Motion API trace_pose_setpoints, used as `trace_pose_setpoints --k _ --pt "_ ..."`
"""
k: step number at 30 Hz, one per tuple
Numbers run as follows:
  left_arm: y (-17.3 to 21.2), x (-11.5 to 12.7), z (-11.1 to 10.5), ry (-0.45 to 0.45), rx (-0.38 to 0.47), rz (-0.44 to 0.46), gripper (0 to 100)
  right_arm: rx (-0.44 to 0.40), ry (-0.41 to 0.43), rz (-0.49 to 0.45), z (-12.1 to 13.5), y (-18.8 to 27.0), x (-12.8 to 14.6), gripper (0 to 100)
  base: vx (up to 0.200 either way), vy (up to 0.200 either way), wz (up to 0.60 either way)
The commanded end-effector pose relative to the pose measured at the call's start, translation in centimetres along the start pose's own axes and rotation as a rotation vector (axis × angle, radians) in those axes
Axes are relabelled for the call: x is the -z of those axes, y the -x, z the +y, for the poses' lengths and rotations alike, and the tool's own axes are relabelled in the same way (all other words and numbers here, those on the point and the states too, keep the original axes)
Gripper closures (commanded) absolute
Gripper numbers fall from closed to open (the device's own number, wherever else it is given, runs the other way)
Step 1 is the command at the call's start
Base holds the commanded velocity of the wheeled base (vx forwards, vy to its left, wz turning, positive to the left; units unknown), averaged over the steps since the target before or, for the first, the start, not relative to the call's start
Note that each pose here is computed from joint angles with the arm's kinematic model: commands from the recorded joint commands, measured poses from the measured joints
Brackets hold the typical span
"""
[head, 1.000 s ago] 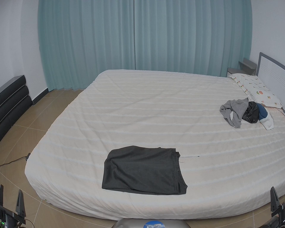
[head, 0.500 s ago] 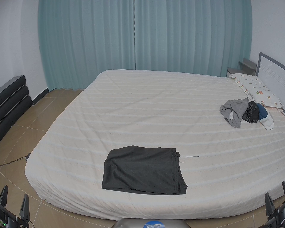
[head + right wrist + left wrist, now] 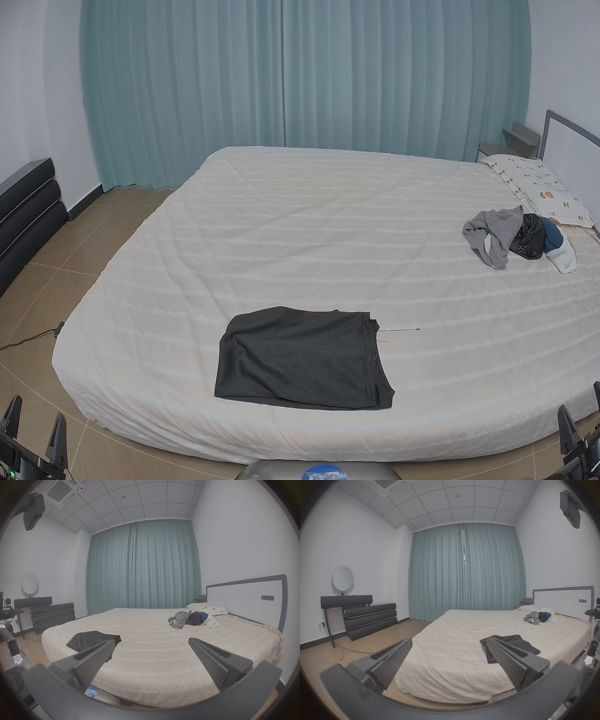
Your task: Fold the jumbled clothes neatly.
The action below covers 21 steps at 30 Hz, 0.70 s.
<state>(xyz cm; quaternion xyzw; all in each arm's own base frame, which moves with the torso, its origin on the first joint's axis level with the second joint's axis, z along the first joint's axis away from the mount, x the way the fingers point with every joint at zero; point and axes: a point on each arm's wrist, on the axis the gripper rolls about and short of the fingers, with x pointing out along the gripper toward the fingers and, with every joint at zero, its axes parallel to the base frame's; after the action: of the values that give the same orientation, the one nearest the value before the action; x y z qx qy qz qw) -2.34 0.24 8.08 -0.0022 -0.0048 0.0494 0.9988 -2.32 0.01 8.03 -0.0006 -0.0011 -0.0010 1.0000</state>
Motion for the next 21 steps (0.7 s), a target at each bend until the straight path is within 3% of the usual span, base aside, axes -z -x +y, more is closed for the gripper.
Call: trace_pose_setpoints --k 1,21 --pt "-0.05 0.5 -0.01 0.003 0.002 0.008 0 0.0 0.003 0.005 0.0 -0.04 0.52 0 0.0 0.0 0.0" --pt "-0.05 0.5 -0.01 0.002 0.004 0.008 0 -0.008 0.003 0.005 0.0 -0.04 0.52 0 0.0 0.0 0.0"
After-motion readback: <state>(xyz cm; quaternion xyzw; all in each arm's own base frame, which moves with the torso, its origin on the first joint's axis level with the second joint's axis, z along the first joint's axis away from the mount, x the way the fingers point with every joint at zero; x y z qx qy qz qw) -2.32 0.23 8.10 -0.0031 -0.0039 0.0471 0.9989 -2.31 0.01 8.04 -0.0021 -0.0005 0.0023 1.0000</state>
